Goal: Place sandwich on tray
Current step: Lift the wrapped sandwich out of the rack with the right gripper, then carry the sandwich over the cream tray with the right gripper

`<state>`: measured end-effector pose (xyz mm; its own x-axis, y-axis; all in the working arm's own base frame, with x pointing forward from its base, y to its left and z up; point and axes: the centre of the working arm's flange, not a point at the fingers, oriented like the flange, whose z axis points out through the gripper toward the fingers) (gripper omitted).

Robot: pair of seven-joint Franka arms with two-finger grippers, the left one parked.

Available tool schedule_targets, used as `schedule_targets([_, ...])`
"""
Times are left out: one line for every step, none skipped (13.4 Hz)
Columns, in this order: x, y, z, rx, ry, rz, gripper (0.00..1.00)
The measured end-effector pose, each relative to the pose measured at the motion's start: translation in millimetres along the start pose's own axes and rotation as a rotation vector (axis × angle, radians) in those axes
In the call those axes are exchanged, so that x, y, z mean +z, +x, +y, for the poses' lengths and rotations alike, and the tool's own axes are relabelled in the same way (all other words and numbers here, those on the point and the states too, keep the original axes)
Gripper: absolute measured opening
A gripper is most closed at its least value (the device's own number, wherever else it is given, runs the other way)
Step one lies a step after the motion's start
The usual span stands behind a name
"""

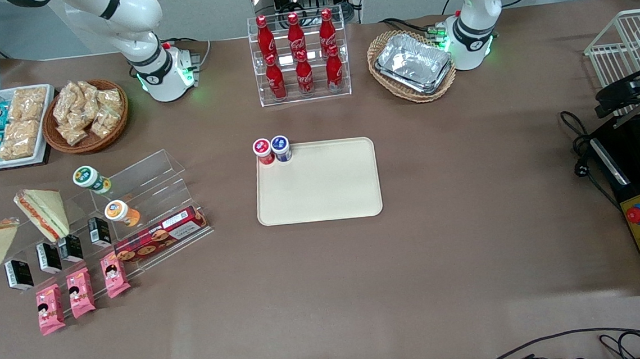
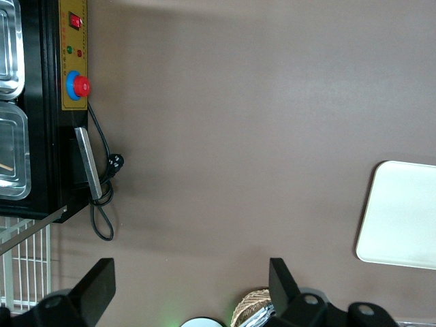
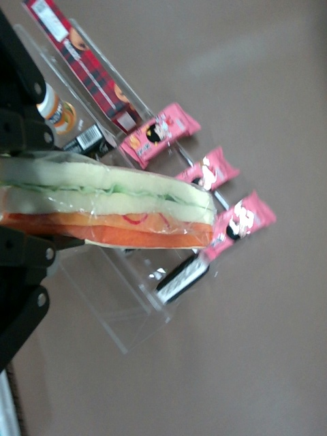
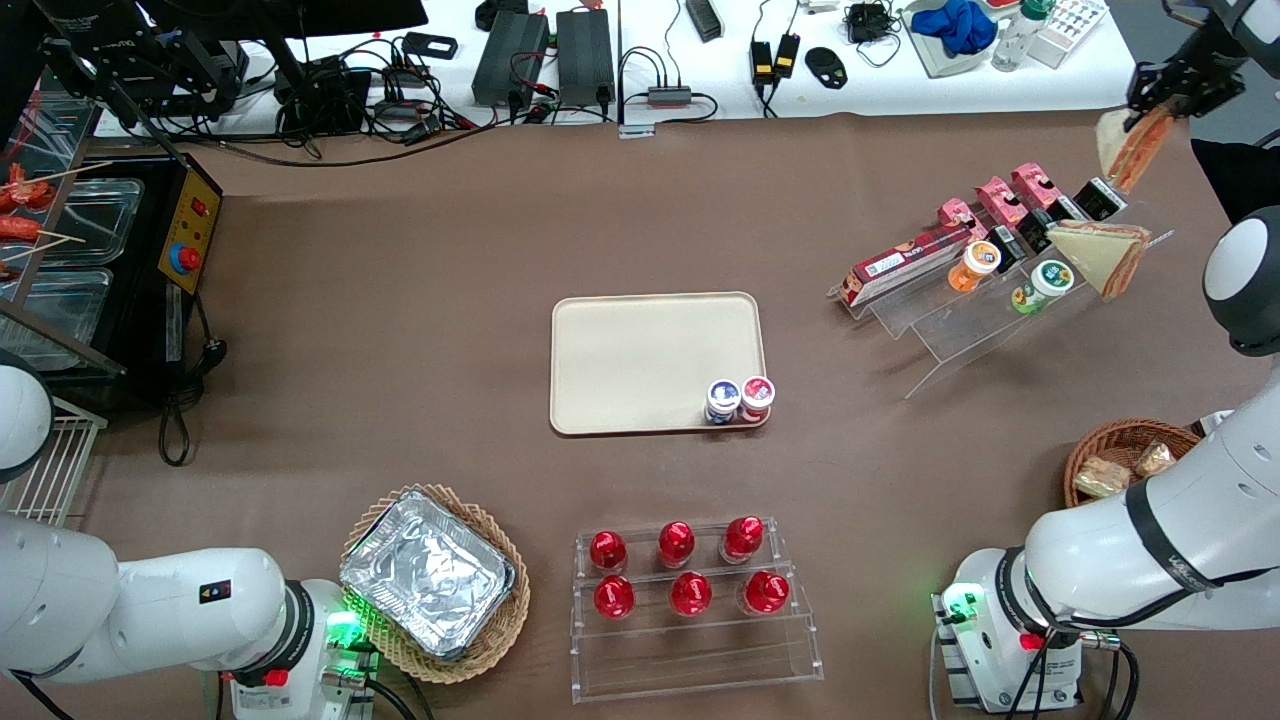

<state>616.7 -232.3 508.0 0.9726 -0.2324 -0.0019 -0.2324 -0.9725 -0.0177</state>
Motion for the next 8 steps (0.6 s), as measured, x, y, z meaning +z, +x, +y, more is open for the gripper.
schedule_targets([-1,2,-14,-0.087,0.007,0.004,0.41])
schedule_targets([-3,4,-31,-0.179,0.017,0.005,0.41])
schedule_targets([-4,5,-53,-0.267,0.03,0.002,0.41])
schedule_targets([-5,5,-78,-0.347,0.043,-0.001,0.41])
schedule_targets([-7,3,-105,-0.428,0.056,-0.006,0.41])
schedule_targets([-9,0,-133,-0.517,0.066,-0.01,0.41])
schedule_targets([-11,-4,-160,-0.611,0.072,-0.016,0.41])
schedule_targets([-12,-10,-189,-0.705,0.076,-0.024,0.41])
